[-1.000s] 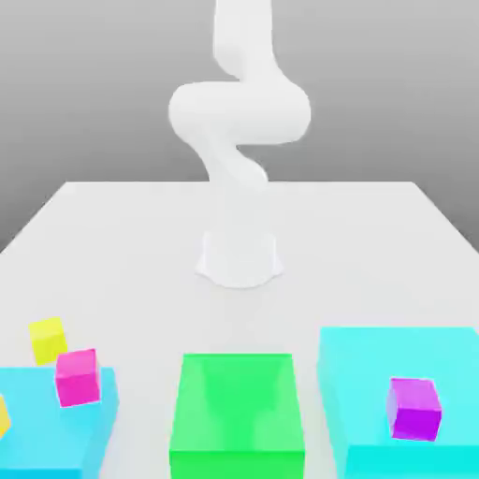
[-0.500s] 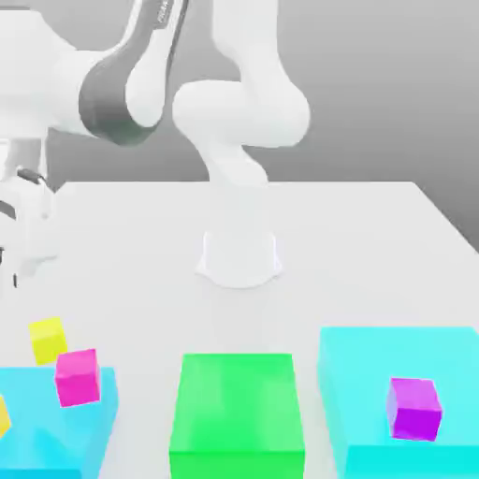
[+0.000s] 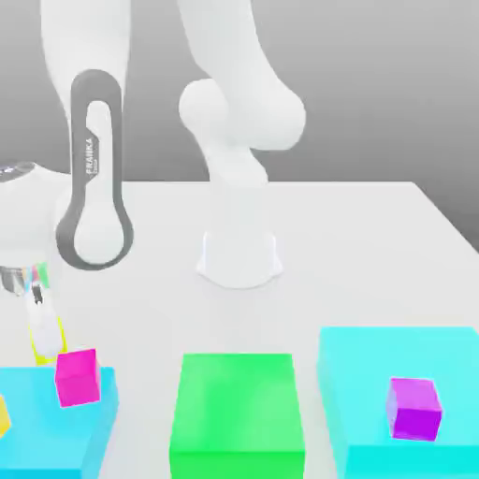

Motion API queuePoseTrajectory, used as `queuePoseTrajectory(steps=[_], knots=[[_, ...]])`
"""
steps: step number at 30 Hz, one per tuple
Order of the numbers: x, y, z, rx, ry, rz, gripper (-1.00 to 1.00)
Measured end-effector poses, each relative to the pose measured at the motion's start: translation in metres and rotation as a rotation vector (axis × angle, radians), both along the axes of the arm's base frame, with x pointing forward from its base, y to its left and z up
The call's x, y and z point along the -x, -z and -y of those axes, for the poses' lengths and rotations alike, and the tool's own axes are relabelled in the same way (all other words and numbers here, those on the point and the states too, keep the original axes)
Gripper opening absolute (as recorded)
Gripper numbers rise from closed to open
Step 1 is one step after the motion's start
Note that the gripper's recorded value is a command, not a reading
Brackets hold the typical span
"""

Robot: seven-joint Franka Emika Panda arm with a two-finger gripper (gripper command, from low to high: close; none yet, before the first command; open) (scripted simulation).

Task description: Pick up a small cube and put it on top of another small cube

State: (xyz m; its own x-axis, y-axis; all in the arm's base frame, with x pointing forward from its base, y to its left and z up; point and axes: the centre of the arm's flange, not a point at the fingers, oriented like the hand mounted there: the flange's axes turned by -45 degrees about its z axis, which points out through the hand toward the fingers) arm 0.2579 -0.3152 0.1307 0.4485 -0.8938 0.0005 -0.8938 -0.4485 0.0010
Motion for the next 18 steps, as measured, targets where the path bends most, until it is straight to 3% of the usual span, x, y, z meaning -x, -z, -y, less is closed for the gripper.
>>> queuePoseTrajectory(steps=[9,18], knots=[[-0.002,-0.058,0.0,-0.001,-0.002,0.001,-1.0],[-0.153,-0.171,-0.103,-0.006,-0.2,0.004,-1.0]])
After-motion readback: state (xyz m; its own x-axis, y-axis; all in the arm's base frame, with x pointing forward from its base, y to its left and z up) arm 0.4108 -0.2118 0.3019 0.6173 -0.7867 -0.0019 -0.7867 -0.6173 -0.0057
